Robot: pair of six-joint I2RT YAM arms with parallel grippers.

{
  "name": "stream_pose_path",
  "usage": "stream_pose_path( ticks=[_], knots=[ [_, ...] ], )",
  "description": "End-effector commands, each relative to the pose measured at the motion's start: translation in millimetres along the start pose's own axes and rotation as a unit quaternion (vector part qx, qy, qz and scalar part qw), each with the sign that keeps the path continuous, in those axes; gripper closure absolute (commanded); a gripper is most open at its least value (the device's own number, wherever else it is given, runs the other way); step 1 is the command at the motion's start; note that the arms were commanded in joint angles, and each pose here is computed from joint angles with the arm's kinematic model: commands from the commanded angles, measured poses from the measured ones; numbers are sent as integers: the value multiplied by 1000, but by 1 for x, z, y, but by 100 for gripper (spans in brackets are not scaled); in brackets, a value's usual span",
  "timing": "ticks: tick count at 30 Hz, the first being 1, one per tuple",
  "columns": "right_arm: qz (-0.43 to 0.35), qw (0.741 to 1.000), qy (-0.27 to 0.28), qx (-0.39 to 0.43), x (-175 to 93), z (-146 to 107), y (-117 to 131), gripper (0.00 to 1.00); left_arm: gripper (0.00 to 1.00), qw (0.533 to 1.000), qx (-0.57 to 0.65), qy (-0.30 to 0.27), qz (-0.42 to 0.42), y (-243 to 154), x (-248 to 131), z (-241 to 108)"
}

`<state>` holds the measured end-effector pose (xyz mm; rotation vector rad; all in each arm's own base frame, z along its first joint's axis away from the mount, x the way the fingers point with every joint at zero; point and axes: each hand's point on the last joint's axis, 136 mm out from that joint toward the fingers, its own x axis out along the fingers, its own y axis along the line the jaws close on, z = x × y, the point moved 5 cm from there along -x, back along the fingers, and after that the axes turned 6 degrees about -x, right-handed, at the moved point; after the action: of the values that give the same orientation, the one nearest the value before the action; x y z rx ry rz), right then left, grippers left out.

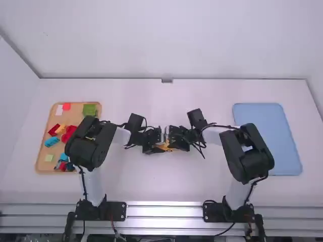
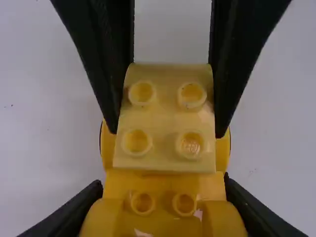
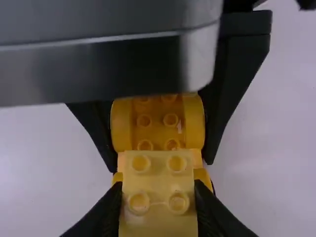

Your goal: Assemble lego blocks to make yellow taxi

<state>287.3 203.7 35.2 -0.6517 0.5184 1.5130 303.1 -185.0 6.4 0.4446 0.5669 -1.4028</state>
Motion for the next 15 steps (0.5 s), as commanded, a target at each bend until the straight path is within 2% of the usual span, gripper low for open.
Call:
stream_pose_path(
  ticks=[1,3,8,15],
  knots=[
    [-9,1000,25,14,0,-9,-3,55,60,983,-105,148,1,-29,10,-73],
    [-13,1000,19,18,-2,-9,-5,49,60,983,-108,147,3,-28,9,-74],
    [-5,1000,-3,14,-4,-4,-4,49,60,983,-105,147,2,-29,10,-73],
    [-14,1000,-5,12,-8,-3,-8,49,59,983,-106,147,2,-29,10,-73]
  ],
)
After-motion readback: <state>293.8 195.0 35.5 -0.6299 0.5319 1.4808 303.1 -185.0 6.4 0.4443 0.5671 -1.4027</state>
